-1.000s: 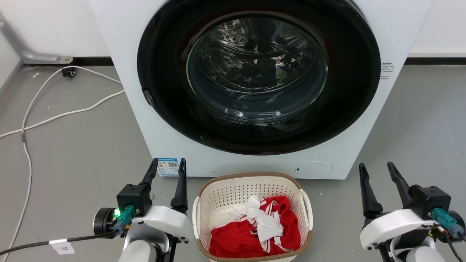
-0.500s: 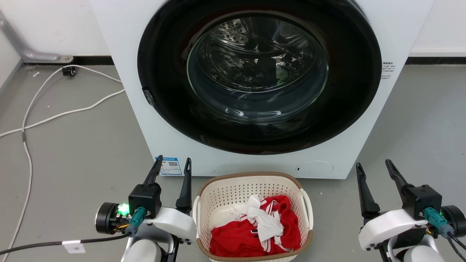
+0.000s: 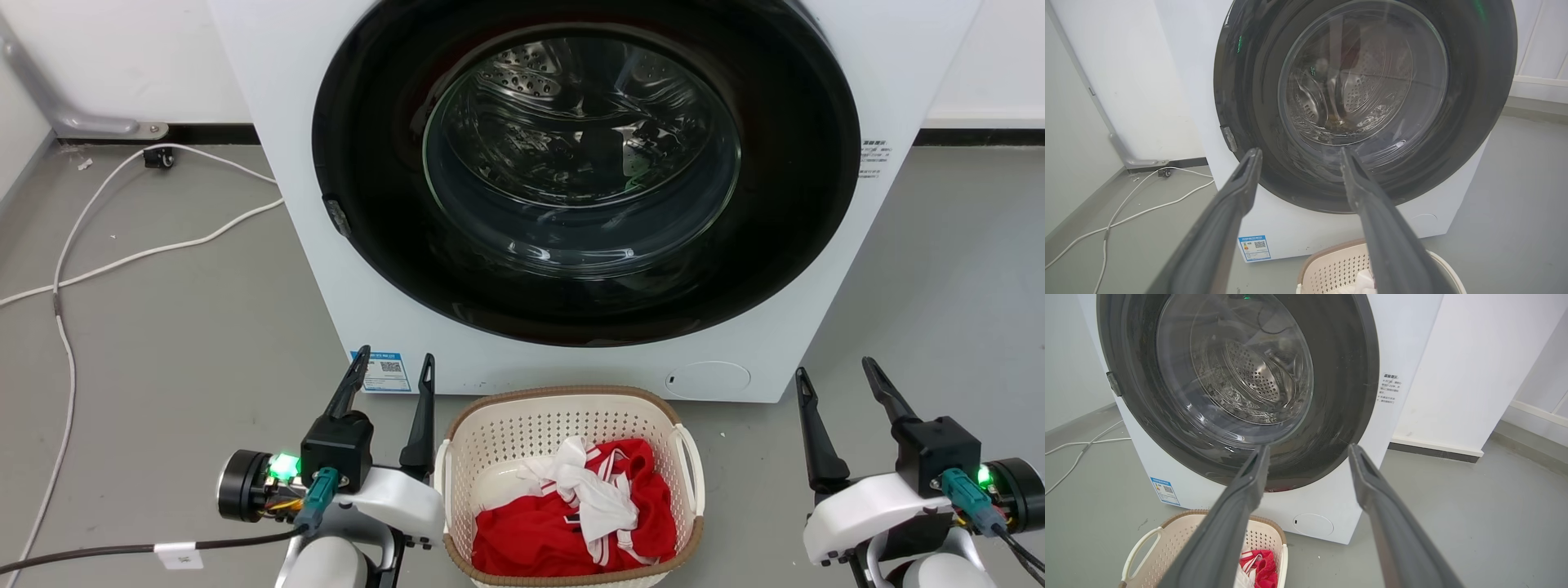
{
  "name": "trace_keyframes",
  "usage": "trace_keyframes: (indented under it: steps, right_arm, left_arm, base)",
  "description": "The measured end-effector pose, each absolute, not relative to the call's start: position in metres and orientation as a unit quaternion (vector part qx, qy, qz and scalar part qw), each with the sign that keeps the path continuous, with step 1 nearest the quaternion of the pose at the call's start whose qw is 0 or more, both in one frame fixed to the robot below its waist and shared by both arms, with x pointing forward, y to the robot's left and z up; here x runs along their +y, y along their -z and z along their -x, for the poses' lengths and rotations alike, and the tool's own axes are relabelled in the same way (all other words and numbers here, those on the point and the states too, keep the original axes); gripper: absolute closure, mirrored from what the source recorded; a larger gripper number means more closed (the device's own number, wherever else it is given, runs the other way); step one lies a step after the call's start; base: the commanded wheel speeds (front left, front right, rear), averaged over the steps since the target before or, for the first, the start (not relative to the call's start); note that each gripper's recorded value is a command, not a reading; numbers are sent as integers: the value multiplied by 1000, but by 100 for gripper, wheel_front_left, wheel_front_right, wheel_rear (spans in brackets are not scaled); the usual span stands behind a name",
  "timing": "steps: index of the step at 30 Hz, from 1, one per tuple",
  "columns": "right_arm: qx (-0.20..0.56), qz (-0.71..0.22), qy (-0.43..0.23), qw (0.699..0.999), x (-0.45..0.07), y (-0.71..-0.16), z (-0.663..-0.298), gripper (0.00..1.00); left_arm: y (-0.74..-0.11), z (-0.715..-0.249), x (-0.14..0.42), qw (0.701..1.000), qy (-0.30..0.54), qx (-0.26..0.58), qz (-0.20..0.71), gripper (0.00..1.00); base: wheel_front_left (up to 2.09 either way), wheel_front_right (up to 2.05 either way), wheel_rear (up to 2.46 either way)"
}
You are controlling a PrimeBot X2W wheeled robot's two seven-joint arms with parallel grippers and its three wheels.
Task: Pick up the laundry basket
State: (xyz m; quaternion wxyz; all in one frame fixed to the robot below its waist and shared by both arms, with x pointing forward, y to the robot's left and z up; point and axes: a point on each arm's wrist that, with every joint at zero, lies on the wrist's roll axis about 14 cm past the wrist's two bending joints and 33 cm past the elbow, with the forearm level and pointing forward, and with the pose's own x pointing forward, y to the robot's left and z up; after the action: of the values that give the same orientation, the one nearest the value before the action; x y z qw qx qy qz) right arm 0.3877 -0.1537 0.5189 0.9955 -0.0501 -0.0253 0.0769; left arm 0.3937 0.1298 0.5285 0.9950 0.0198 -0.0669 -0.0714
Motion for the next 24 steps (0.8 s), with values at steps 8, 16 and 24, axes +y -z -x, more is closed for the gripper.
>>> trace_keyframes:
  steps: [8, 16, 24]
  right_arm:
    - [-22, 38, -74, 996, -155, -518, -387, 0]
    - [-20, 34, -73, 997, -155, -516, -388, 0]
    - [8, 20, -71, 997, -157, -500, -396, 0]
  left_arm:
    - [-528, -395, 133, 996, 63, -65, -4, 0]
    - [-524, -396, 134, 996, 62, -60, -4, 0]
    - [-505, -405, 136, 998, 60, -32, -9, 0]
  base:
    - [0, 0, 0]
    - [0, 0, 0]
    - [0, 0, 0]
